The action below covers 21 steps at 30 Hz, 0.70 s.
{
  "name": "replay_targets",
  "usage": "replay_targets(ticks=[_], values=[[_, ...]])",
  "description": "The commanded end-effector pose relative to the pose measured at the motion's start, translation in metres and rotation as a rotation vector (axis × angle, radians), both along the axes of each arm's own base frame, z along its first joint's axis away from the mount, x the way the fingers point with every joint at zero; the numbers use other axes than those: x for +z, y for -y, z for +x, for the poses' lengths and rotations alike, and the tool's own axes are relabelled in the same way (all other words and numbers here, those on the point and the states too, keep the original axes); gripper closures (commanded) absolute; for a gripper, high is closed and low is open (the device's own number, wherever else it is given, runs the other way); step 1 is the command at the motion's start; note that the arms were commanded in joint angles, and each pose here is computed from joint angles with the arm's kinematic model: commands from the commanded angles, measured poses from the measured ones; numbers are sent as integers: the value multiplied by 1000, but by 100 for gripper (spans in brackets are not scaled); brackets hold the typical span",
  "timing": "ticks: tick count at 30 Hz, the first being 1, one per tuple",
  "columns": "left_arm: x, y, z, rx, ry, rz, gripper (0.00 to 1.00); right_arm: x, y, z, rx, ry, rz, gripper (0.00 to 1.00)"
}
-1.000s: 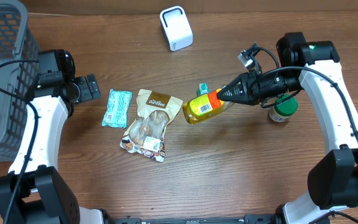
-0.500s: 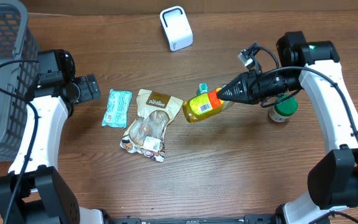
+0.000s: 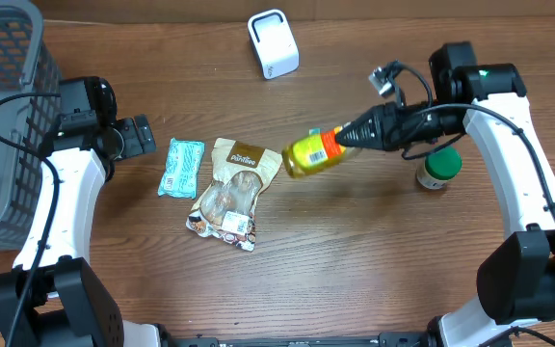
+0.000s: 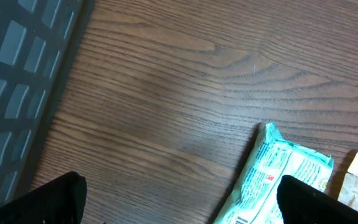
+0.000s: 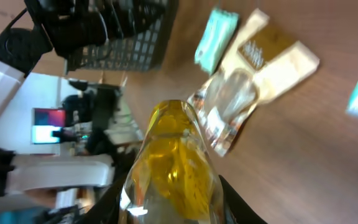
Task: Scan the item barcode
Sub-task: 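Carry the bottle to the white scanner and hold its label there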
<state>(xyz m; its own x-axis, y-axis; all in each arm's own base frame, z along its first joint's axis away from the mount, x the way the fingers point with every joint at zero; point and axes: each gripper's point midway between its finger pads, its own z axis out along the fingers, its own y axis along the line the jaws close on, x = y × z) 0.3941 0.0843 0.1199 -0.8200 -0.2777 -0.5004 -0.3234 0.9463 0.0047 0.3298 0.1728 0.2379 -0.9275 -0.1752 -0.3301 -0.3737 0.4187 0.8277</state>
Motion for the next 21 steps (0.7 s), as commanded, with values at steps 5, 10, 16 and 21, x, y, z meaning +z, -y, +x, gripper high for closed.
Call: replay_targets(ticks=[5,10,16,21], values=[[13,1,5,-14,32,16,0,9,7,72,-240,167,-153,76],[13,1,5,-14,32,16,1,25,0,111,-400,277,-234,79],[13,1,5,-14,32,16,0,93,-8,138,-547,550,-376,78],[13,1,5,-14,32,16,0,150,-26,155,-583,973,-561,78]])
